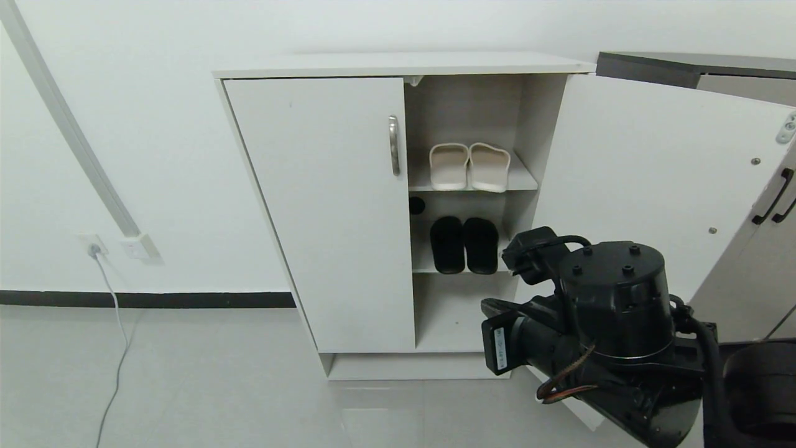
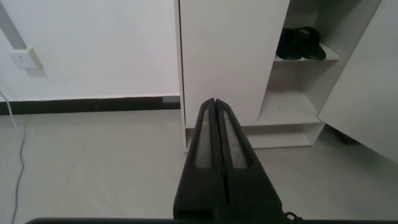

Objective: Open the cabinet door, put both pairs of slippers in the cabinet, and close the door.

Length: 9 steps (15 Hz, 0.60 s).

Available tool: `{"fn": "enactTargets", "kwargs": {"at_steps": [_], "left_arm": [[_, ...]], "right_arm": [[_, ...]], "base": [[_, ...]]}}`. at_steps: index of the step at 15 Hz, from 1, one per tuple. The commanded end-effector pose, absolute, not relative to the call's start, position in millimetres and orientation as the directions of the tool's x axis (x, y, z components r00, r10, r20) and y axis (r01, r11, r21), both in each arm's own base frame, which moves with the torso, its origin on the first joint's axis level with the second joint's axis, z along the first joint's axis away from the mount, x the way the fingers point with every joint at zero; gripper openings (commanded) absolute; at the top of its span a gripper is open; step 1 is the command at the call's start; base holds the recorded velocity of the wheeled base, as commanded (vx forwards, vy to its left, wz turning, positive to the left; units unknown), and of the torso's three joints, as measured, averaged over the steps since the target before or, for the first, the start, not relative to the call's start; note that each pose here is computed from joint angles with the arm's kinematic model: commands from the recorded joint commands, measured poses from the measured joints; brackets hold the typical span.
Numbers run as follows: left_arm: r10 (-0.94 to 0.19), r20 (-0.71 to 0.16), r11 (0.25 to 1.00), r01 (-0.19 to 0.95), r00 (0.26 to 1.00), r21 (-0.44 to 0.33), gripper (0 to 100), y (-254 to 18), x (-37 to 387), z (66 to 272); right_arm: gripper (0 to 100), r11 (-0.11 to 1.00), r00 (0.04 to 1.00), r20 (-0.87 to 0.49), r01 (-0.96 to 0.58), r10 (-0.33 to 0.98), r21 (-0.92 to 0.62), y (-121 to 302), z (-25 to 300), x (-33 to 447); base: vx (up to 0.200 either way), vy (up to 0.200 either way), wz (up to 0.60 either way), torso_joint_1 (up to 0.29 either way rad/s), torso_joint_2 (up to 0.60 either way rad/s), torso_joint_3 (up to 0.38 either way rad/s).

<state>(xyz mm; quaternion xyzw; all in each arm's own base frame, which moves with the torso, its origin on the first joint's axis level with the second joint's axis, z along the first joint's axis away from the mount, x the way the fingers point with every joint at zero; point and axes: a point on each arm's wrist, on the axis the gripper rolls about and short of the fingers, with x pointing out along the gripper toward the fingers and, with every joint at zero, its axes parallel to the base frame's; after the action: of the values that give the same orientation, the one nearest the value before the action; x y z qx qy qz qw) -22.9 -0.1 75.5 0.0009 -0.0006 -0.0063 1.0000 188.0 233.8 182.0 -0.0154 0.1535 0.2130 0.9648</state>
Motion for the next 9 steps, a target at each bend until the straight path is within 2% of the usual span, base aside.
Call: {"fn": "enactTargets", "kwargs": {"at_steps": [1, 8, 9], "left_arm": [[-0.012, 0.000, 1.000, 0.012, 1.000, 0.002, 0, -0.1, -22.8, 75.5], [-0.012, 0.000, 1.000, 0.012, 1.000, 0.002, 0, -0.1, -22.8, 75.5], [-0.012, 0.000, 1.000, 0.012, 1.000, 0.002, 0, -0.1, -22.8, 75.5]], "right_arm": [[0, 0.911, 0.863, -0.307, -0.411, 0.401, 0.033, 232.2, 178.6, 188.2], [0, 0.913, 0.864, -0.311, -0.408, 0.395, 0.028, 227.7, 174.5, 185.9], [0, 0.913, 0.864, -0.310, -0.408, 0.396, 0.029, 227.6, 174.4, 185.9]], "base": [[0.000, 0.000, 0.00, 0.000, 0.00, 0.000], [0.000, 0.000, 0.00, 0.000, 0.00, 0.000], [0.000, 0.000, 0.00, -0.007, -0.19, -0.207]]}}
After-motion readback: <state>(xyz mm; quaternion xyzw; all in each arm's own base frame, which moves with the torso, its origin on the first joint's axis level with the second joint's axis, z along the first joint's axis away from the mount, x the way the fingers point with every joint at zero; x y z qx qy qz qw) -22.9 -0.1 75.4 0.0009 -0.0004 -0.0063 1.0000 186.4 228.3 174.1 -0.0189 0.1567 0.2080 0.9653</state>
